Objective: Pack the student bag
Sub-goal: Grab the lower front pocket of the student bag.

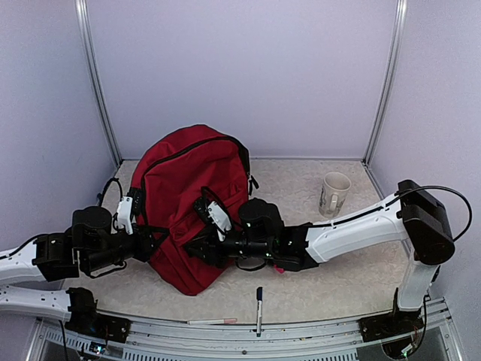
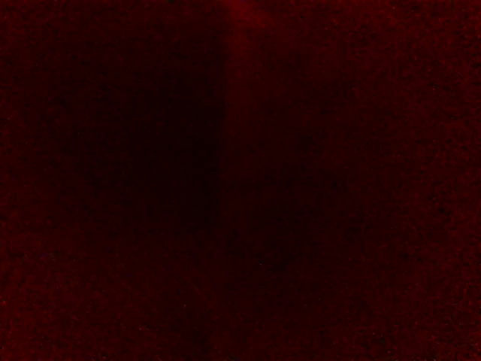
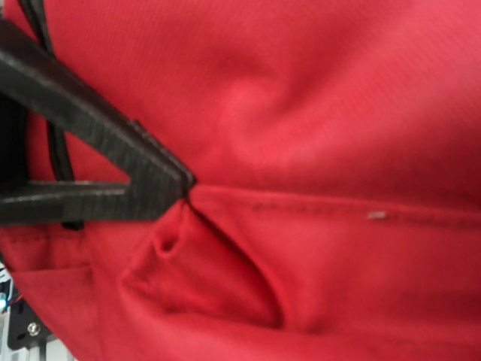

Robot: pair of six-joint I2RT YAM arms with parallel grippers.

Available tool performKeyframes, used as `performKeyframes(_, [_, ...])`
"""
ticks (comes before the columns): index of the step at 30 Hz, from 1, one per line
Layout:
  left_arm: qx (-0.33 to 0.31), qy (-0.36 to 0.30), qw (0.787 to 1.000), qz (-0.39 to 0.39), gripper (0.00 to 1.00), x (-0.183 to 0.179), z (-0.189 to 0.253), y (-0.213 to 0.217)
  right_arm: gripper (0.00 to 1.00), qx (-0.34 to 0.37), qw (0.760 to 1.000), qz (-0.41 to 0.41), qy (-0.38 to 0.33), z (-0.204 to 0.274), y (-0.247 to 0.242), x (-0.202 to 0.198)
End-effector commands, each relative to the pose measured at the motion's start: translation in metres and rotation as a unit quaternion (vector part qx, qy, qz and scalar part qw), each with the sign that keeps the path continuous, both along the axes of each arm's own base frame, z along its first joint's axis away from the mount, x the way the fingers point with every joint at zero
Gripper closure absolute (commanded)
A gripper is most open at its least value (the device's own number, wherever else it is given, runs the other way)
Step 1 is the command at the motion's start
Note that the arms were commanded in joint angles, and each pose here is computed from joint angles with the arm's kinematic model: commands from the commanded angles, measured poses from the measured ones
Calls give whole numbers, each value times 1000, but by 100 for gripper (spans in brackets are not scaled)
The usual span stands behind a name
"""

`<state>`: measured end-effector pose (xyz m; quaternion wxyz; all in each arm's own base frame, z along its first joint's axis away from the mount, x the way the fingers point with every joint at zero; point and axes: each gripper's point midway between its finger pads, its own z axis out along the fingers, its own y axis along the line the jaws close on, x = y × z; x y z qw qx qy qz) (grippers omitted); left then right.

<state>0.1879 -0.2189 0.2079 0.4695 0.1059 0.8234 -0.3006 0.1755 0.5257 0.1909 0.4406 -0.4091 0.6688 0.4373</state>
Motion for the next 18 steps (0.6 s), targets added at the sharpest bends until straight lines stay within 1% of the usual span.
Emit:
performKeyframes(1, [-53,-31,998,-8,100,1,39,-10,54,25,999,34,-6,13,21,-14])
performKeyframes(3, [-53,-31,998,-8,100,1,39,-10,56,18,999,31,-2,7,23,-14])
performKeyframes(6, [-53,-32,998,-9,100,1,39,-10,67,23,999,25,3,4,21,-13])
performKeyframes(9, [-51,-33,998,-9,100,1,39,-10,71,7,1000,21,6,-5,22,-11])
performKeyframes(10, [-51,-34,998,-9,100,1,40,-10,75,5,1000,21,7,-7,22,-11])
performKeyframes(13, [-52,-36,998,-9,100,1,41,-10,95,2,1000,21,8,-9,21,-12])
performKeyframes(14, [-53,-36,998,-9,100,1,42,-10,100,2,1000,19,6,-9,20,-11])
performKeyframes(18, [-52,-36,998,-8,100,1,42,-9,100,-8,1000,2,-10,-7,13,-5])
